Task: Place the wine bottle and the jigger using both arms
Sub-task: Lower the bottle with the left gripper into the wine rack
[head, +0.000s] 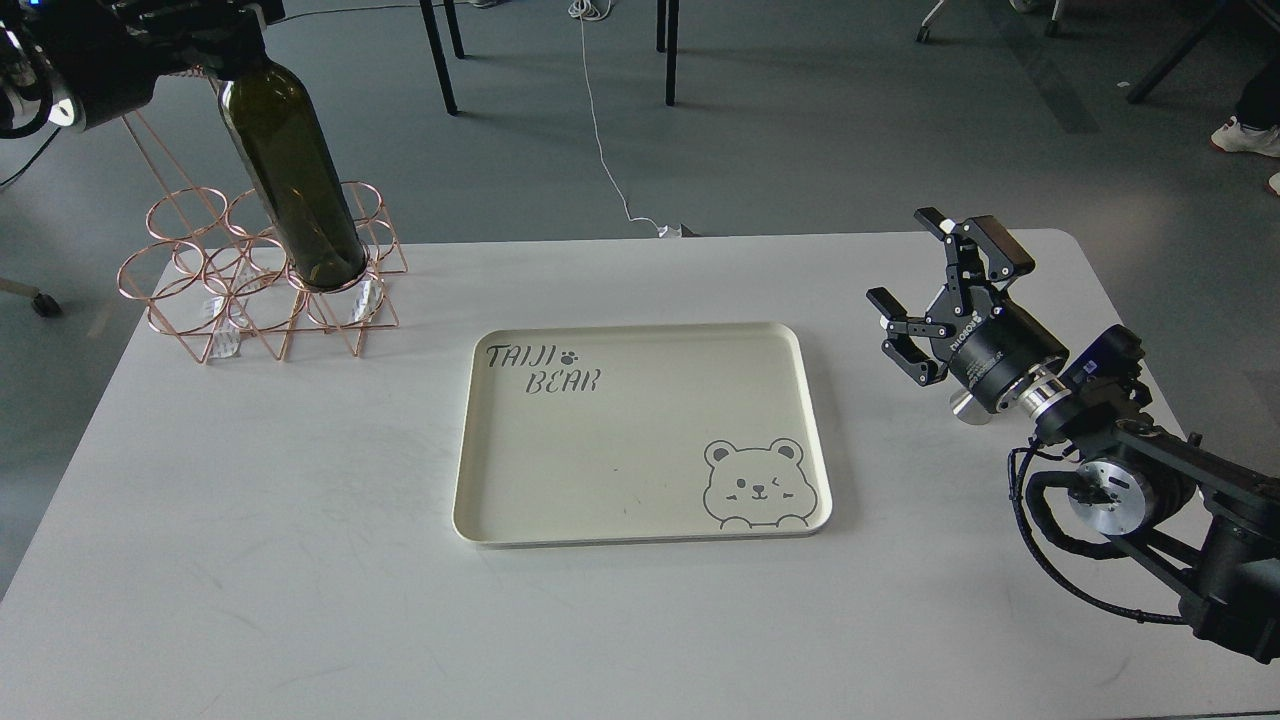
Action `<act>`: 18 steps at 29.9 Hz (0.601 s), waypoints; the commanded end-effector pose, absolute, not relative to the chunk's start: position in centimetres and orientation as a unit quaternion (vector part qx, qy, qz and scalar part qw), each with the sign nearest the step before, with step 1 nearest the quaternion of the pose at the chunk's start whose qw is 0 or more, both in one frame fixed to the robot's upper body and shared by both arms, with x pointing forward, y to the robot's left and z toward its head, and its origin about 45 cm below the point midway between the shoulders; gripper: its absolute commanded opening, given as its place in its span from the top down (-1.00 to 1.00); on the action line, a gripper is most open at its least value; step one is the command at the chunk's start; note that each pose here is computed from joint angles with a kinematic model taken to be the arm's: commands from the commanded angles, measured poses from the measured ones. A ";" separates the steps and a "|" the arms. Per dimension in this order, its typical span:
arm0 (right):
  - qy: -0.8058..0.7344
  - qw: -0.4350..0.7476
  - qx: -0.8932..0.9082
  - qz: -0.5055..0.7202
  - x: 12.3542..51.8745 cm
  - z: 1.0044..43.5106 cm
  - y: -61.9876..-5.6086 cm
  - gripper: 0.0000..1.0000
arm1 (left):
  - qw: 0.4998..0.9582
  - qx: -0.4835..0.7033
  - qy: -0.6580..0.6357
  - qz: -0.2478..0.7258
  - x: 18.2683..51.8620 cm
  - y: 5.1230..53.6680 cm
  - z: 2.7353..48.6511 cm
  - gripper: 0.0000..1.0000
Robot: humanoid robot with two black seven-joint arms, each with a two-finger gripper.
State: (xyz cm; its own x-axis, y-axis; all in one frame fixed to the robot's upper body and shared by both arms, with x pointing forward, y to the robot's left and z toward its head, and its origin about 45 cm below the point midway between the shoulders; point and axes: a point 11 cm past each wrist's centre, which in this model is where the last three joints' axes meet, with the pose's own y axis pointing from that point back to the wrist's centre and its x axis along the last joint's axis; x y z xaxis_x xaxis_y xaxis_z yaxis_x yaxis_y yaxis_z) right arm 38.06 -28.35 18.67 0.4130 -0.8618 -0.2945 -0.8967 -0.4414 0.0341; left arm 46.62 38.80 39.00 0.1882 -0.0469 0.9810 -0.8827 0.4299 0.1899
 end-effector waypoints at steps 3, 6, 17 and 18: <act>0.523 0.065 -0.839 0.137 38.1 18.6 -28.1 -0.98 | 0.645 0.430 -0.539 0.328 46.5 39.5 38.3 0.72; 0.523 0.065 -0.839 0.138 38.0 18.5 -28.1 -0.98 | 0.647 0.432 -0.536 0.327 46.4 39.6 37.8 0.70; 0.523 0.065 -0.838 0.139 37.9 18.4 -28.0 -0.98 | 0.662 0.431 -0.517 0.330 47.0 39.0 35.7 0.63; 0.523 0.065 -0.838 0.139 37.9 18.4 -28.1 -0.98 | 0.662 0.432 -0.516 0.331 47.1 39.0 35.6 0.62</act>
State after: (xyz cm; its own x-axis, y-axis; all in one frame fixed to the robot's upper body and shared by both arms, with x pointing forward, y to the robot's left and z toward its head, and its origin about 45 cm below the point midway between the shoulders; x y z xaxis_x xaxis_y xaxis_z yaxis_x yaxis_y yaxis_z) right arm 37.94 -28.02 18.37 0.4144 -0.8586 -0.3017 -0.8949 -0.4448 0.0366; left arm 46.91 39.03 36.00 0.2413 -0.0147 0.9703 -0.8829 0.4116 0.2258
